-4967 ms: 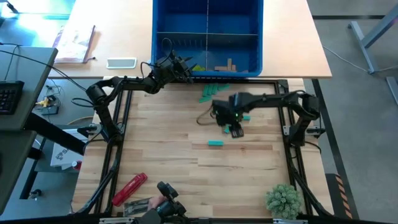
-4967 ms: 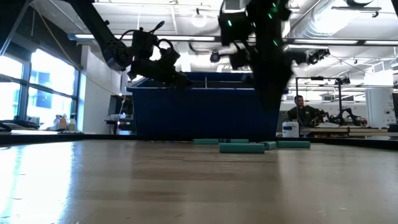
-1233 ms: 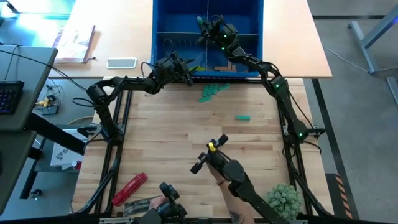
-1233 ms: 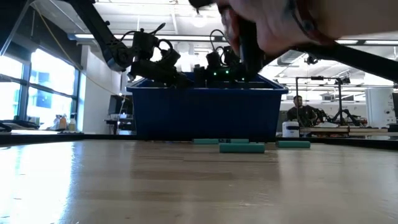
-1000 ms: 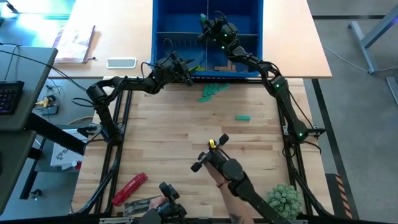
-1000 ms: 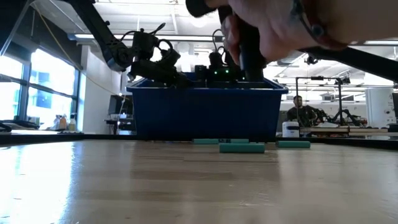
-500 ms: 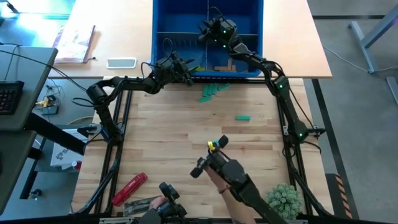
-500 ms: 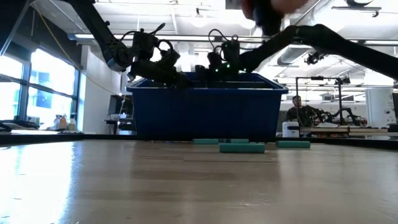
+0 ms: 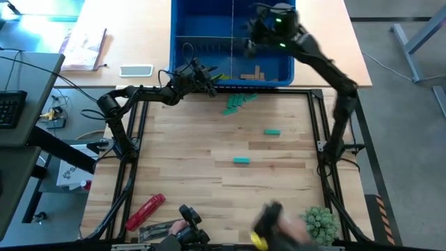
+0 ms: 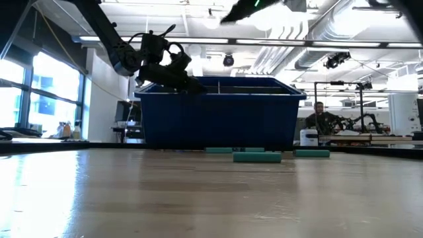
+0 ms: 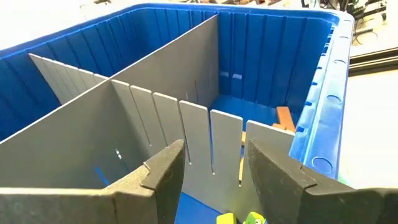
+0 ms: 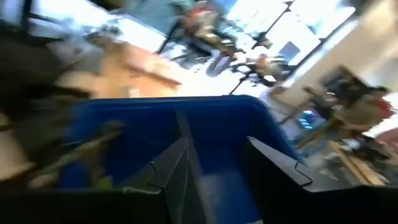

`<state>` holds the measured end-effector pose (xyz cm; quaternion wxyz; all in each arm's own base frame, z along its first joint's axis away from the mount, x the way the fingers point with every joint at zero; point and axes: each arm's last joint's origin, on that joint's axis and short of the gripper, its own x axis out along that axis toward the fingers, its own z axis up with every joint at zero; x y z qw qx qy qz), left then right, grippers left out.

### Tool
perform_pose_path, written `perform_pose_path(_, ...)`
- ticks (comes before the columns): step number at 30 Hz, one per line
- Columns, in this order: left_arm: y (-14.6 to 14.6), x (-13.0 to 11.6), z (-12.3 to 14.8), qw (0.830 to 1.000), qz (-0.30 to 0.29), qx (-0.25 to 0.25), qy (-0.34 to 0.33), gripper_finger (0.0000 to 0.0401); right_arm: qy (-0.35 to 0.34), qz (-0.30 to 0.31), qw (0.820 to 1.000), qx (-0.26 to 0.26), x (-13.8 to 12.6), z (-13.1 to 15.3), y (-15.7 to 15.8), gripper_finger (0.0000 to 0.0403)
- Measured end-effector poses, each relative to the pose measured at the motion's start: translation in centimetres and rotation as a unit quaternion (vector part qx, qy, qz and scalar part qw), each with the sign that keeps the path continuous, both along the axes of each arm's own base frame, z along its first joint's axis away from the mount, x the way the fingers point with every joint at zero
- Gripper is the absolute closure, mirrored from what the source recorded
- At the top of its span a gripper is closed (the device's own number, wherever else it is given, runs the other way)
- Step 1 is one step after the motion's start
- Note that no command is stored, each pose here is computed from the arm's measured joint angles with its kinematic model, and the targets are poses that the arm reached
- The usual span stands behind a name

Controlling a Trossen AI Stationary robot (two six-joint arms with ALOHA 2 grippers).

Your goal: Sort blocks

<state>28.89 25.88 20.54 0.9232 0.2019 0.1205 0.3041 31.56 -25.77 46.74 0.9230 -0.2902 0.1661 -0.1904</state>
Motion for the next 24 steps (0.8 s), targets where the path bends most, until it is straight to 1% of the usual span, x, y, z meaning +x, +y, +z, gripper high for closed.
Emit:
perform_pose_path(3, -0.1, 0.1, 0.0, 1.000, -0.001, 0.001, 0.000, 0.0244, 0.028, 0.028, 0.999, 0.020, -2.9, 2.8, 4.9, 0.0261)
perform_pose_path(6, -0.1, 0.1, 0.0, 1.000, -0.001, 0.001, 0.000, 0.0244, 0.067, 0.040, 0.993, 0.085, -5.1, 3.5, 8.5, 0.0261)
perform_pose_path(9, -0.1, 0.1, 0.0, 1.000, -0.002, 0.000, -0.001, 0.0244, 0.124, 0.040, 0.977, 0.170, -6.1, 2.6, 10.8, 0.0261)
perform_pose_path(10, -0.1, 0.1, 0.0, 1.000, -0.001, -0.002, -0.002, 0.0244, 0.147, 0.041, 0.970, 0.191, -6.4, 2.2, 11.4, 0.0261)
perform_pose_path(12, -0.1, 0.1, 0.0, 1.000, -0.001, -0.003, -0.003, 0.0244, 0.188, 0.043, 0.957, 0.217, -6.9, 1.6, 12.3, 0.0261)
perform_pose_path(14, -0.1, 0.1, 0.0, 1.000, -0.001, -0.003, -0.002, 0.0244, 0.214, 0.015, 0.946, 0.243, -6.7, 0.5, 12.4, 0.0261)
perform_pose_path(15, -0.1, 0.1, 0.0, 1.000, -0.001, -0.004, -0.002, 0.0244, 0.226, 0.002, 0.937, 0.265, -6.5, -0.3, 12.3, 0.0261)
perform_pose_path(17, -0.2, 0.1, 0.0, 1.000, -0.002, -0.005, -0.002, 0.0244, 0.258, -0.022, 0.920, 0.293, -5.7, -2.6, 11.8, 0.0261)
perform_pose_path(19, -0.2, 0.1, 0.0, 1.000, -0.001, -0.009, -0.005, 0.0244, 0.272, -0.074, 0.914, 0.291, -4.8, -4.7, 11.1, 0.0261)
perform_pose_path(20, -0.2, 0.1, -0.1, 1.000, -0.001, -0.011, -0.006, 0.0244, 0.283, -0.103, 0.913, 0.277, -4.6, -5.6, 10.8, 0.0261)
perform_pose_path(22, -0.2, 0.1, -0.1, 1.000, -0.001, -0.012, -0.006, 0.0244, 0.321, -0.162, 0.906, 0.225, -4.6, -7.5, 10.0, 0.0261)
perform_pose_path(24, -0.2, 0.1, -0.1, 1.000, -0.002, -0.012, -0.006, 0.0244, 0.345, -0.202, 0.901, 0.170, -4.4, -9.1, 8.9, 0.0261)
